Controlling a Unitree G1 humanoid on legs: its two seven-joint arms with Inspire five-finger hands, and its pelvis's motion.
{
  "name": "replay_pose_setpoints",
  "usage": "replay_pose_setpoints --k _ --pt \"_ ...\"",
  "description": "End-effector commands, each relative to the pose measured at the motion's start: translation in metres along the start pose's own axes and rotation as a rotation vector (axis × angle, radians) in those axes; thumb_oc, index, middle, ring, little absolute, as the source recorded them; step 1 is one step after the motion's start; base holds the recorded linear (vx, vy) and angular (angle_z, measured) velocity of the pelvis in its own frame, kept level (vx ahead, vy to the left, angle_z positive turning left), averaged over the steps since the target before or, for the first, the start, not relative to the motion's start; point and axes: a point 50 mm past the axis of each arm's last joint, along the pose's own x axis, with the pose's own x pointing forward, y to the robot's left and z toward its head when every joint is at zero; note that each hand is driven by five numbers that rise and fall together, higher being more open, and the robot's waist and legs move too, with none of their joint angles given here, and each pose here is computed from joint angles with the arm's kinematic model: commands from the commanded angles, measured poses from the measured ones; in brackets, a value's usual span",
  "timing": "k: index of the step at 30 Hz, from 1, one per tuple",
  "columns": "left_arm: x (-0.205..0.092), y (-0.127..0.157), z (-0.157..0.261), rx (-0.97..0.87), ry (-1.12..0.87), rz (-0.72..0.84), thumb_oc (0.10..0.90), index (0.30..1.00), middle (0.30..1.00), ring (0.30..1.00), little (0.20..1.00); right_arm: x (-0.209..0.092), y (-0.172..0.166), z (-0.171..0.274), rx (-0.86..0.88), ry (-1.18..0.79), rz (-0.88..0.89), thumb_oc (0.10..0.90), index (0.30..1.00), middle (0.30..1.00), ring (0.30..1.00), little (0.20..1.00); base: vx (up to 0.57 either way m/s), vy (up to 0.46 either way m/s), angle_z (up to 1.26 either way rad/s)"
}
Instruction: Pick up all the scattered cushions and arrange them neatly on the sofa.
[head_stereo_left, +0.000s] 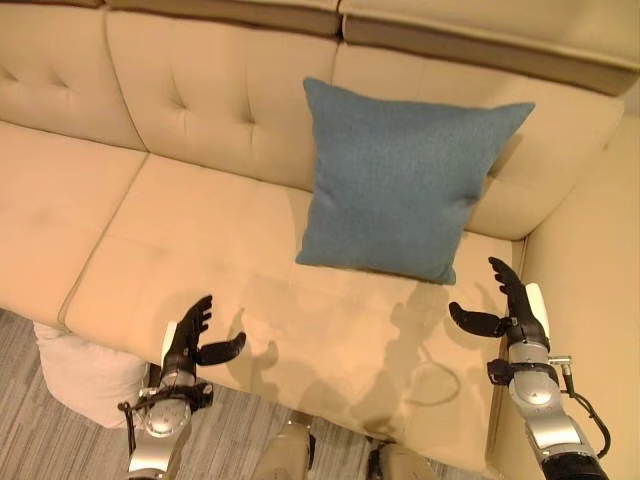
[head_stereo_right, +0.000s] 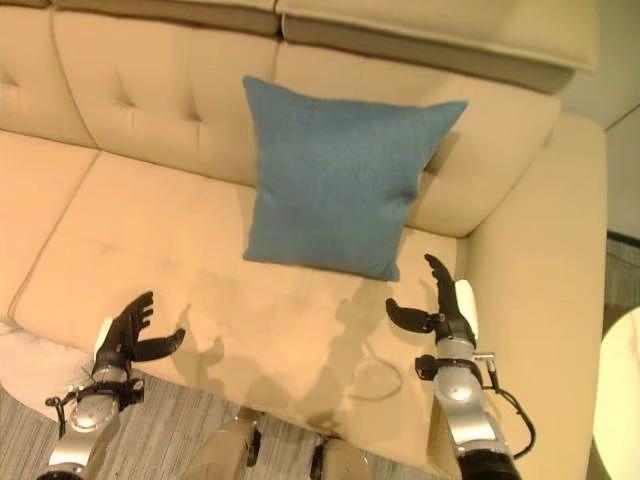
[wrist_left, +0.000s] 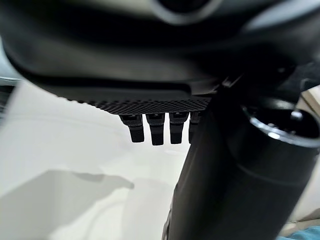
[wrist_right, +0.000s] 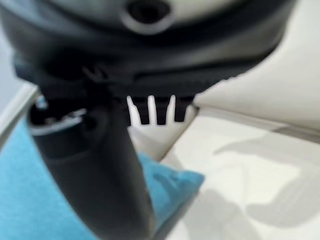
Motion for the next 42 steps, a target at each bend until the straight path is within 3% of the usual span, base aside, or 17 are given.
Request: replay_pose_setpoints --k 1,6,13,24,30,37,42 --pt "0.01 0.009 0.01 0.009 -0.062 0.008 0.8 0.9 0.9 0.9 0.9 0.003 -0.003 0.019 0.055 -0.134 0.018 0.8 0.9 0.9 0.9 0.9 -0.21 -0.007 0.57" --pt "-0.015 -0.001 -0.041 -0.011 0.143 -0.007 0.8 0.9 0.9 0.9 0.9 -0.013 0.007 -0.006 0.078 -0.024 0.084 0.8 0.9 0.9 0.9 0.9 -0.1 0.057 0.33" --pt "-0.03 -0.014 -0.064 0.014 0.245 -0.051 0.8 0.9 0.9 0.9 0.9 -0.027 0.014 -0.038 0.045 0.128 0.107 0.8 0.9 0.9 0.9 0.9 -0.11 0.175 0.26" --pt "-0.046 -0.007 -0.1 0.103 0.444 -0.047 0.8 0.9 0.9 0.9 0.9 -0.043 0.041 -0.074 -0.004 0.324 0.194 0.8 0.9 0.9 0.9 0.9 -0.23 0.109 -0.14" --pt "-0.066 -0.011 -0.125 0.098 0.59 -0.051 0.8 0.9 0.9 0.9 0.9 -0.066 0.054 -0.102 -0.014 0.485 0.249 0.8 0.9 0.9 0.9 0.9 -0.08 -0.073 -0.08" --pt "-0.072 -0.018 -0.133 0.151 0.652 -0.103 0.8 0.9 0.9 0.9 0.9 -0.081 0.067 -0.111 -0.02 0.549 0.319 0.8 0.9 0.9 0.9 0.9 0.0 -0.097 -0.09" --pt "-0.056 -0.025 -0.121 0.137 0.594 -0.115 0.8 0.9 0.9 0.9 0.9 -0.088 0.074 -0.116 -0.033 0.589 0.357 0.8 0.9 0.9 0.9 0.9 -0.02 -0.096 0.2"
